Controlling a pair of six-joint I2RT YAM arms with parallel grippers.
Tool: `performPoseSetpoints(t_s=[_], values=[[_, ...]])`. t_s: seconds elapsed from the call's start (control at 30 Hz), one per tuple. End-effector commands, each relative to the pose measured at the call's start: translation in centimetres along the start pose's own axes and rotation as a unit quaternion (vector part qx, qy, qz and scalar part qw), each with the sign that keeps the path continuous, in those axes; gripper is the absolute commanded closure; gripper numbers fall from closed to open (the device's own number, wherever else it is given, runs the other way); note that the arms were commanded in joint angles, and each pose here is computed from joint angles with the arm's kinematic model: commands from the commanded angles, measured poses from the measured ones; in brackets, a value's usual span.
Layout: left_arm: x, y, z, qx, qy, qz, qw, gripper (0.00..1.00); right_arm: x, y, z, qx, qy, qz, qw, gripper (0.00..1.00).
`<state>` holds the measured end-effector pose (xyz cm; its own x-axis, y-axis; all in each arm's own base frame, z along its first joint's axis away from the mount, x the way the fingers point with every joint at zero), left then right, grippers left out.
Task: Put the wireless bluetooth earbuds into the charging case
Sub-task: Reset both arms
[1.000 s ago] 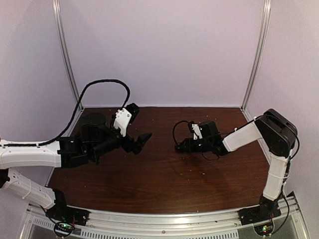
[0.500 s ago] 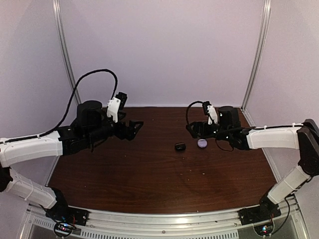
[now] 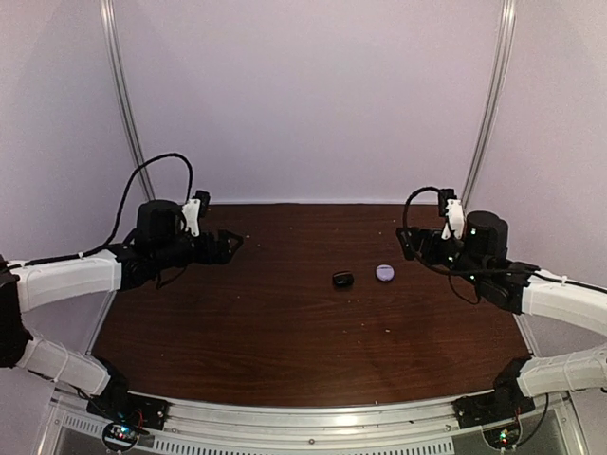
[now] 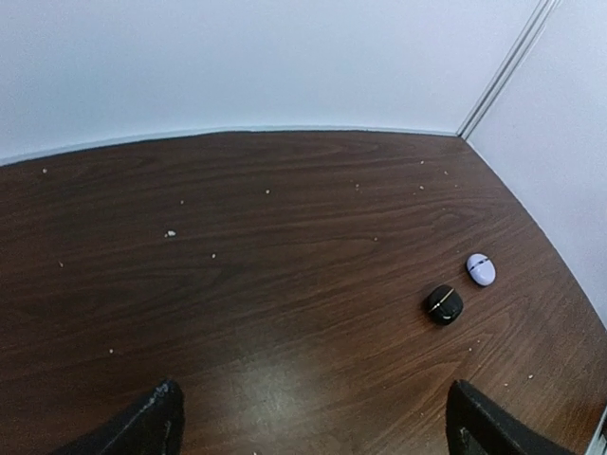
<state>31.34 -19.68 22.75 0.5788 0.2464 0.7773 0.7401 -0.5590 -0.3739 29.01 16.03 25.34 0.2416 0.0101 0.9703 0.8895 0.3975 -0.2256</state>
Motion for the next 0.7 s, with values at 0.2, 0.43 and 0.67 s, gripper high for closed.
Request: performPoseSetpoints(t_s=[0.2, 0.43, 0.67], values=[[-4.7, -0.1, 2.8, 0.003, -0.050, 0.018, 0.999, 0.02, -5.8, -1.7, -1.8, -0.037, 0.038, 0.014, 0.999, 0.00], [-5.9, -0.5, 3.8, 0.014, -0.055, 0.013, 0.998, 0.02, -7.3, -1.1, -1.9, -0.039, 0.036, 0.028, 0.998, 0.00], [-5.3, -0.3, 3.7, 0.019, -0.054, 0.009, 0.998, 0.02, -7.2, -0.9, -1.9, -0.037, 0.030, 0.021, 0.999, 0.00]])
Point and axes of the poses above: each gripper's point midway between its finger pads, its own y axis out along the fingers, its own z axis along the line the jaws close on, x = y × z, the point moved 5 cm from there along -y, back along the fingers, and after that the axes turned 13 degrees about -y, right-handed, at the moved point
